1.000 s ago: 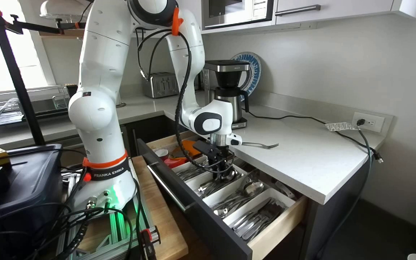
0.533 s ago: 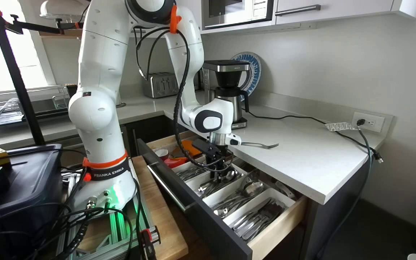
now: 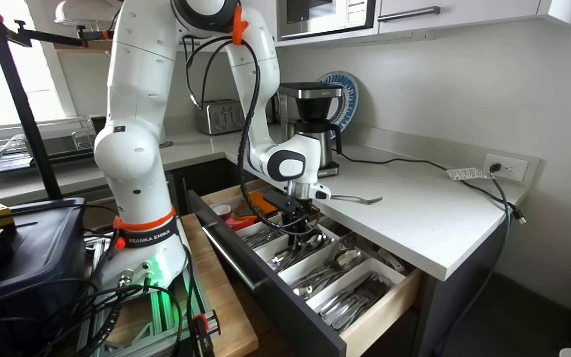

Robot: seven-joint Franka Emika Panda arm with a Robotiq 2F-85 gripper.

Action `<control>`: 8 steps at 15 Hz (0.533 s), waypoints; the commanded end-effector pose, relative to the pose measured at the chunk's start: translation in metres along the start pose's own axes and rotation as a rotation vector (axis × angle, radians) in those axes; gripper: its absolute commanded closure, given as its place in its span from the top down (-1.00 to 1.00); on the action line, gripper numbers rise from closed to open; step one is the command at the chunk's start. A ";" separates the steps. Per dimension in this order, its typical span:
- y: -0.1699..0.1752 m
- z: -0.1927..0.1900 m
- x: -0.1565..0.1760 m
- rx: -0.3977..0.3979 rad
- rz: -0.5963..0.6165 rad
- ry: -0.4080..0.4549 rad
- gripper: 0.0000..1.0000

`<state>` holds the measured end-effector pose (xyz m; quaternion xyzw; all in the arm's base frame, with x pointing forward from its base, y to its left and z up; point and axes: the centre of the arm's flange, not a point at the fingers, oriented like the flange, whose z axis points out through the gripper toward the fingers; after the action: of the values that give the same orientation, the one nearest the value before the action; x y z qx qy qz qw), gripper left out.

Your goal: Remove a fork and spoon from the drawer, put them on the counter and then close the drawer

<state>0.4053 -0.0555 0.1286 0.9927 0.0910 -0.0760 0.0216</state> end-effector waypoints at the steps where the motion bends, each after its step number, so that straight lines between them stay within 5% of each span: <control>1: 0.000 0.005 0.002 0.005 -0.003 -0.018 -0.22; 4: 0.002 0.010 0.003 0.003 -0.003 -0.023 -0.33; 5: 0.002 0.010 0.004 0.004 -0.001 -0.021 -0.66; 6: 0.002 0.009 0.005 0.002 0.000 -0.019 -0.65; 8: 0.003 0.010 0.005 -0.001 0.000 -0.018 -1.00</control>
<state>0.4075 -0.0568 0.1257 0.9927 0.0903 -0.0774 0.0218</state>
